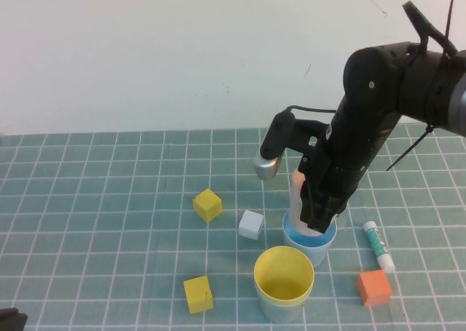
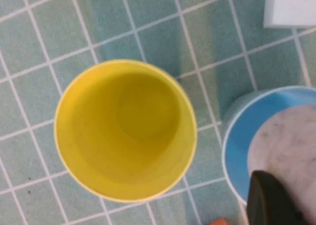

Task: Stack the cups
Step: Place the pink cup on the blue cup, then pick up the blue cup

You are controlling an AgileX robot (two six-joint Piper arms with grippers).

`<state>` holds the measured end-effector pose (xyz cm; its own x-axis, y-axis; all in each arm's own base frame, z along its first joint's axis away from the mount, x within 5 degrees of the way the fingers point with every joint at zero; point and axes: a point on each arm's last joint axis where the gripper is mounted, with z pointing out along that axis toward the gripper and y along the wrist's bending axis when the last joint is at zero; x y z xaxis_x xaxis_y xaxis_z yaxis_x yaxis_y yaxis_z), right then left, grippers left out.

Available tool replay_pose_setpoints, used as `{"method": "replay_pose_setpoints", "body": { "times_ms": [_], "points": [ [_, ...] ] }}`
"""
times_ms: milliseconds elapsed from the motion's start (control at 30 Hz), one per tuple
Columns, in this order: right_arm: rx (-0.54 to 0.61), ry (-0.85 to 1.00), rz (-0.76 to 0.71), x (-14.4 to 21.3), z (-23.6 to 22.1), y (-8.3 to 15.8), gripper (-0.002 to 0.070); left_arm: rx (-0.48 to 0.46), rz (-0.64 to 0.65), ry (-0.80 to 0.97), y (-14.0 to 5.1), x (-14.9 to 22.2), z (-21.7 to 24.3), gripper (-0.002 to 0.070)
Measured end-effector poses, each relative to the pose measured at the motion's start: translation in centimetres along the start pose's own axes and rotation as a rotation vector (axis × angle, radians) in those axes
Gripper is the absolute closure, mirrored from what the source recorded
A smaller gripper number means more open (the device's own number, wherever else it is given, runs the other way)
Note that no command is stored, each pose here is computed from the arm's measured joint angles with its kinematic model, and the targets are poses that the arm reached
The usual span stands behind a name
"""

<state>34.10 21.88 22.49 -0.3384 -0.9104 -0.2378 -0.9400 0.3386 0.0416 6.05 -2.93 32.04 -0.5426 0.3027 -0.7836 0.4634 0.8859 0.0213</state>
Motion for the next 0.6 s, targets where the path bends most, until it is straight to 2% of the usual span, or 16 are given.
{"method": "replay_pose_setpoints", "body": {
  "times_ms": [67, 200, 267, 400, 600],
  "points": [
    [0.003, -0.004, 0.0, 0.0, 0.0, 0.0, 0.0605, 0.0, 0.0, 0.0, 0.0, 0.0, 0.0, 0.0675],
    [-0.011, 0.009, 0.002, 0.0, 0.3, 0.0, 0.0479, 0.0, 0.0, 0.0, 0.0, 0.0, 0.0, 0.0675],
    [-0.034, 0.032, 0.009, 0.2, 0.2, 0.2, 0.0437, 0.0, 0.0, 0.0, 0.0, 0.0, 0.0, 0.0675],
    [-0.051, 0.042, 0.05, 0.2, -1.3, 0.4, 0.0409, 0.0, 0.0, 0.0, 0.0, 0.0, 0.0, 0.0675],
    [0.003, 0.028, 0.177, 0.9, -3.8, 0.1, 0.0401, 0.0, -0.005, 0.0, 0.0, 0.0, 0.0, 0.0675]
  ]
}}
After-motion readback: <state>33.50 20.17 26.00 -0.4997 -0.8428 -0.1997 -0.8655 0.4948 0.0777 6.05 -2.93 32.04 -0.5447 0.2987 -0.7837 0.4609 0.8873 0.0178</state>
